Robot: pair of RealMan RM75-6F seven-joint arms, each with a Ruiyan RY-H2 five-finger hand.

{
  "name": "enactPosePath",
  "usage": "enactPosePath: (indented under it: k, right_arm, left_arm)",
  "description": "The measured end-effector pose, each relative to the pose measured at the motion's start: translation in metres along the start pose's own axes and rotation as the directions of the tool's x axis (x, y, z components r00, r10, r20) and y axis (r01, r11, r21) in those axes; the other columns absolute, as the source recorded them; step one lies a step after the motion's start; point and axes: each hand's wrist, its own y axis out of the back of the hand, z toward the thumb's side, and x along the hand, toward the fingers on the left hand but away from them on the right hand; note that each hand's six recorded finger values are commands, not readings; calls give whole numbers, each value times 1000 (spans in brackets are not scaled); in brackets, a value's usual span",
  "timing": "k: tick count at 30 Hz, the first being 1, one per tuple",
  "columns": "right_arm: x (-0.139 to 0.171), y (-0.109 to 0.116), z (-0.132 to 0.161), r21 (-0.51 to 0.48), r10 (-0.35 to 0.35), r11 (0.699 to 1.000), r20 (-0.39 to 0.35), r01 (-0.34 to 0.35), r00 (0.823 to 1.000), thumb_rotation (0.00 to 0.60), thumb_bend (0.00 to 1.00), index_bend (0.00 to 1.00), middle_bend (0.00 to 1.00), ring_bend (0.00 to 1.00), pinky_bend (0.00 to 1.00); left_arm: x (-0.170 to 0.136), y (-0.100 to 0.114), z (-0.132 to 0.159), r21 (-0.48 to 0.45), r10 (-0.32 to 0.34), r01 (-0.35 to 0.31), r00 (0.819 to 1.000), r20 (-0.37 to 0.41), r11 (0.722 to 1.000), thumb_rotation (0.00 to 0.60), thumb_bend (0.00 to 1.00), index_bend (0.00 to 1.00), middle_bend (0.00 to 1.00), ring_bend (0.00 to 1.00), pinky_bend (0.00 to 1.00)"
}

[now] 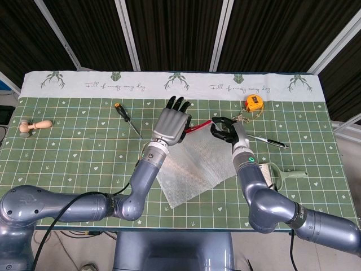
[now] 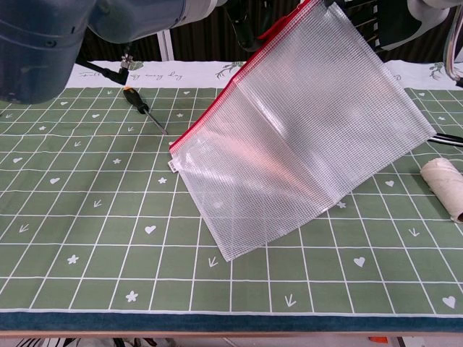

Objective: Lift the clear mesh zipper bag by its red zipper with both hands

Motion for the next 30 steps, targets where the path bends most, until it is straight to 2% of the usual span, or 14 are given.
enactPosePath:
  k: [7,18,30]
  right_arm:
    - [-2,5,9,-19,-27,999,-19,26,999,600,611,650,250,0,206]
    - [-11,31,19,-27,-123,992,-42,122,992,600,613,650,250,0,206]
    - [-14,58,21,-7,-179,984,-45,179,983,600,613,653,251,0,206]
  left_arm:
    - [2,3,-6,-1,10,-10,1000,0,1000,600,403,643,145,0,0]
    - [0,8,-18,4,16,-16,1000,-16,1000,600,403,644,145,0,0]
    - [-5,26,-52,21,42,-41,997,-63,999,600,403,644,145,0,0]
